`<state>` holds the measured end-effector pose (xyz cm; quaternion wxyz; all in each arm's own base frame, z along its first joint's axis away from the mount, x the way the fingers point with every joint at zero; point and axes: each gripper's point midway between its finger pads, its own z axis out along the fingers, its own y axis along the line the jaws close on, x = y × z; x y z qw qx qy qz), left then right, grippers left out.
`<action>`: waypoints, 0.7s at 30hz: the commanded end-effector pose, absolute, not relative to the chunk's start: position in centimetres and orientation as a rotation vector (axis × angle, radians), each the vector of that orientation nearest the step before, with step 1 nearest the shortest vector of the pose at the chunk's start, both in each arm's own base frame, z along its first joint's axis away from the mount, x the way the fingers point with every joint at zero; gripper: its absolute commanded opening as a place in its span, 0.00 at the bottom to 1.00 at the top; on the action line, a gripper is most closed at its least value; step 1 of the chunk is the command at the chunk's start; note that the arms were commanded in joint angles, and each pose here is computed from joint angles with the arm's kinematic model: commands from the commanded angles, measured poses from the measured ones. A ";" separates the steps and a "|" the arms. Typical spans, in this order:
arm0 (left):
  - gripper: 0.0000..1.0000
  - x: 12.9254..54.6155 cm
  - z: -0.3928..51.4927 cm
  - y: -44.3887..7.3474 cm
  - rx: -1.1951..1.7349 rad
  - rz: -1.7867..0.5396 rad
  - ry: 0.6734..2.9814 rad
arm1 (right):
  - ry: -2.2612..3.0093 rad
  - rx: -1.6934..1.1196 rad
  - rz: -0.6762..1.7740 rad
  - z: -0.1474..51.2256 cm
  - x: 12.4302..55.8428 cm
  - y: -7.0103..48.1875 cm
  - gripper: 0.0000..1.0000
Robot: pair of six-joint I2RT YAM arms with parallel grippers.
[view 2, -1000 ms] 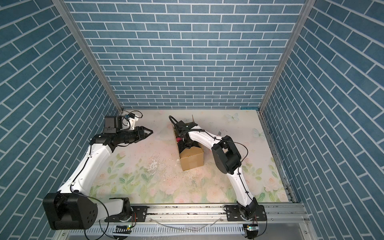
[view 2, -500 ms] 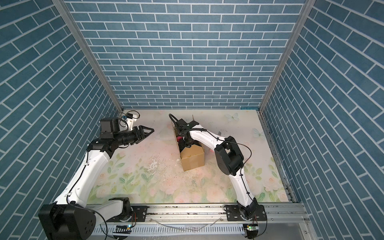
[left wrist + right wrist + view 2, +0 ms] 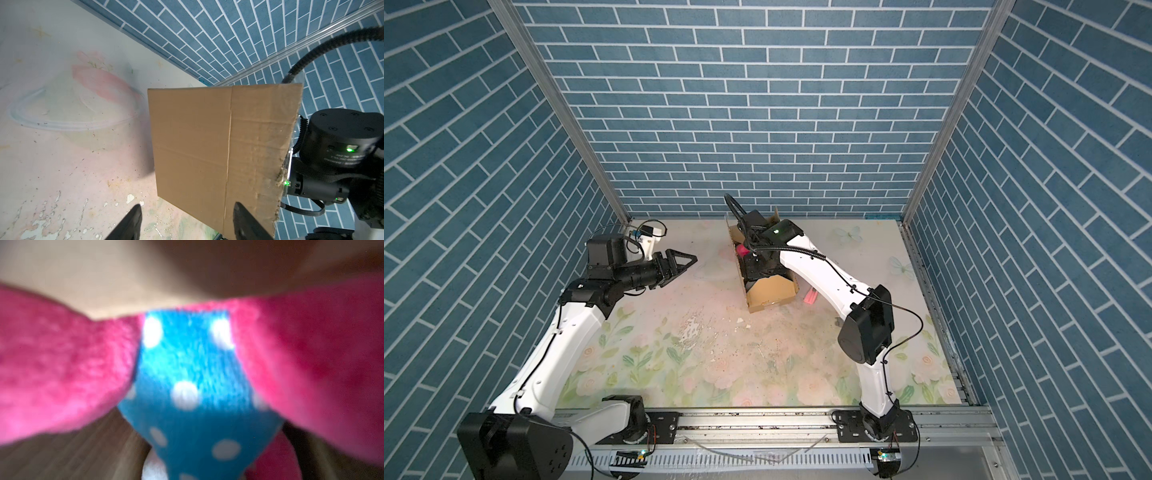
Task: Unpack the express box
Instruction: 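Grasp the pink-and-blue plush toy inside the box with the right gripper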
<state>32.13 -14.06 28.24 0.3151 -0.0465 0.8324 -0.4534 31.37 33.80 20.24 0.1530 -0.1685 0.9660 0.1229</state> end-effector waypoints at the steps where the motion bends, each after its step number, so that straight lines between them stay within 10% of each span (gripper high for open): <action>1: 0.76 32.6 29.9 -15.3 -0.068 -1.211 2.154 | 2.764 -0.527 0.352 21.5 30.7 33.6 0.00; 21: 0.84 31.0 30.7 -22.9 0.133 -1.289 2.121 | 2.811 -0.549 0.359 18.6 31.2 35.6 0.00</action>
